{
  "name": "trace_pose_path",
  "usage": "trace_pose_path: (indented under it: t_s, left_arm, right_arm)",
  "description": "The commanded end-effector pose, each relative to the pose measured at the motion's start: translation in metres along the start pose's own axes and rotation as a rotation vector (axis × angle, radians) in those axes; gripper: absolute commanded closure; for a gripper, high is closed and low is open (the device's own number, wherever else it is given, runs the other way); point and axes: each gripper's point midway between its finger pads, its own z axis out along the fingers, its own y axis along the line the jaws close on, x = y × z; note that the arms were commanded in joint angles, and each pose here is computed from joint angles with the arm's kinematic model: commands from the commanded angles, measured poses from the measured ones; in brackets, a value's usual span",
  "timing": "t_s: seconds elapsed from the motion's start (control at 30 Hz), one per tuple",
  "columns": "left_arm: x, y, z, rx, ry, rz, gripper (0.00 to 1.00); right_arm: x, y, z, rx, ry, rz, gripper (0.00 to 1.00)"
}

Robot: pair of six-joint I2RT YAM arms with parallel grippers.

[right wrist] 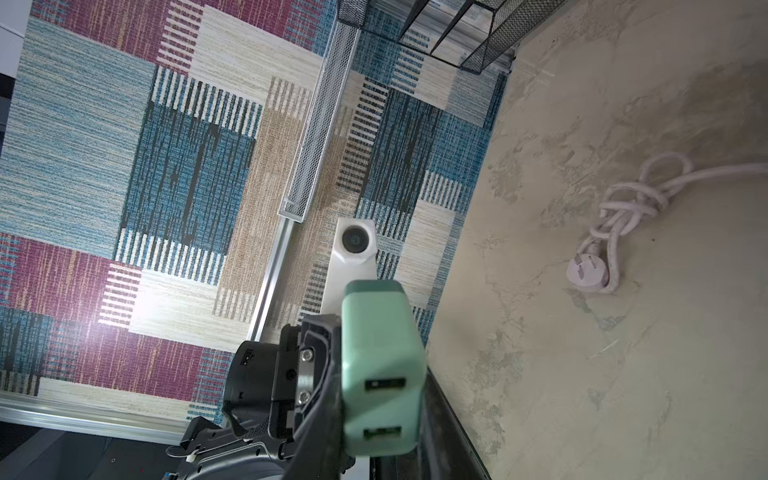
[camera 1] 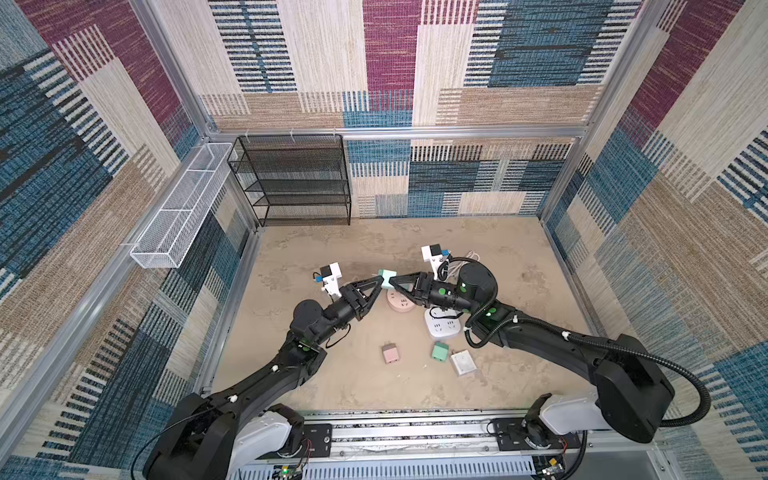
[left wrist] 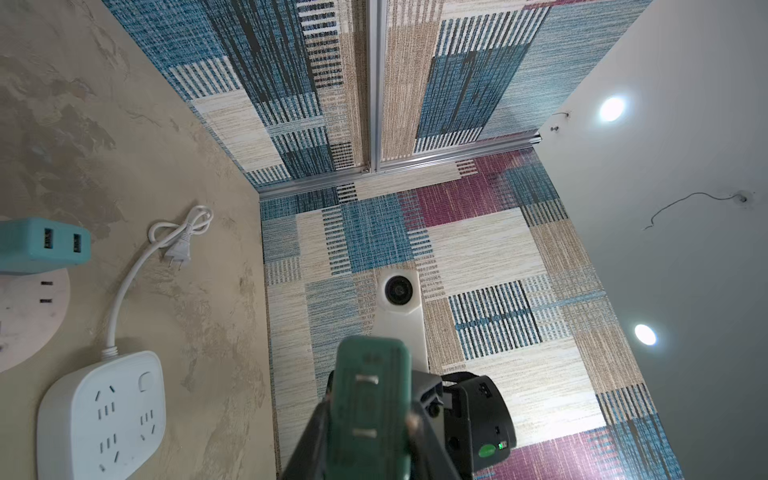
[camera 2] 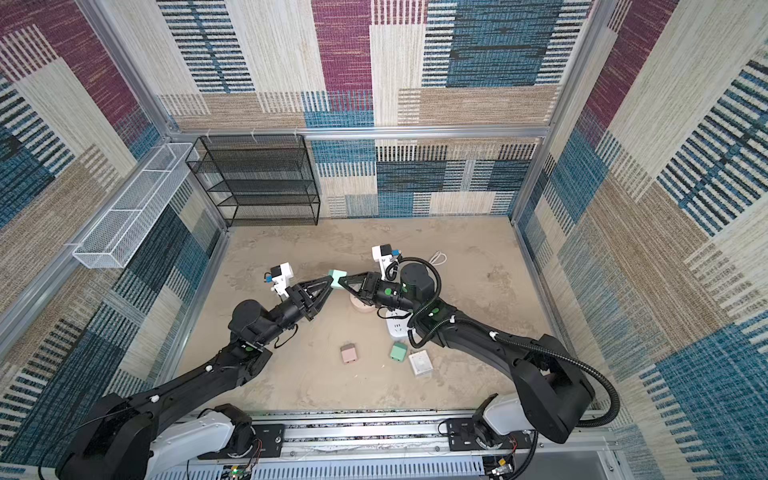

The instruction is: Insert the plug

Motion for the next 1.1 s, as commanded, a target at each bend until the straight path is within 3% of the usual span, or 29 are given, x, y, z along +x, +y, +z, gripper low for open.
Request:
trace_pose_path:
  t_s: [0.0, 0.1, 0.17, 0.27, 0.47, 0.57, 0.77, 0.87, 0.97, 1.07]
  left_arm:
    - [0.011, 0.008, 0.000, -0.039, 0.057, 0.010, 0.80]
    - [0.009, 0.008, -0.001, -0.050, 0.049, 0.020, 0.53]
    - [0.008, 0.009, -0.002, -0.065, 0.049, 0.024, 0.26]
    - [0.002, 0.008, -0.005, -0.092, 0.044, 0.043, 0.14]
    - [-0.026, 0.010, -0.028, -0.198, 0.013, 0.090, 0.12]
    - [-0.033, 0.009, -0.039, -0.305, 0.033, 0.169, 0.12]
    - [-0.026, 0.035, -0.067, -0.652, 0.200, 0.334, 0.13]
    - [-0.024, 0.058, -0.084, -0.827, 0.278, 0.355, 0.16]
    - [-0.026, 0.079, -0.103, -1.012, 0.305, 0.408, 0.19]
    - [-0.031, 0.090, -0.123, -1.237, 0.309, 0.543, 0.21]
  right_arm:
    - [0.000, 0.003, 0.002, -0.004, 0.011, -0.056, 1.00]
    - [0.000, -0.004, 0.002, 0.030, 0.013, -0.053, 1.00]
    - [0.000, -0.008, 0.001, 0.051, 0.012, -0.051, 1.00]
    - [-0.002, -0.014, 0.001, 0.090, 0.011, -0.046, 1.00]
    - [-0.003, -0.034, 0.003, 0.202, 0.041, -0.045, 1.00]
    - [-0.007, -0.049, -0.001, 0.320, 0.063, -0.070, 1.00]
    - [-0.028, -0.064, -0.020, 0.529, 0.022, -0.167, 1.00]
    - [-0.033, -0.066, -0.029, 0.593, 0.013, -0.210, 1.00]
    - [-0.036, -0.075, -0.038, 0.683, 0.033, -0.247, 1.00]
    - [-0.039, -0.086, -0.045, 0.785, 0.072, -0.286, 1.00]
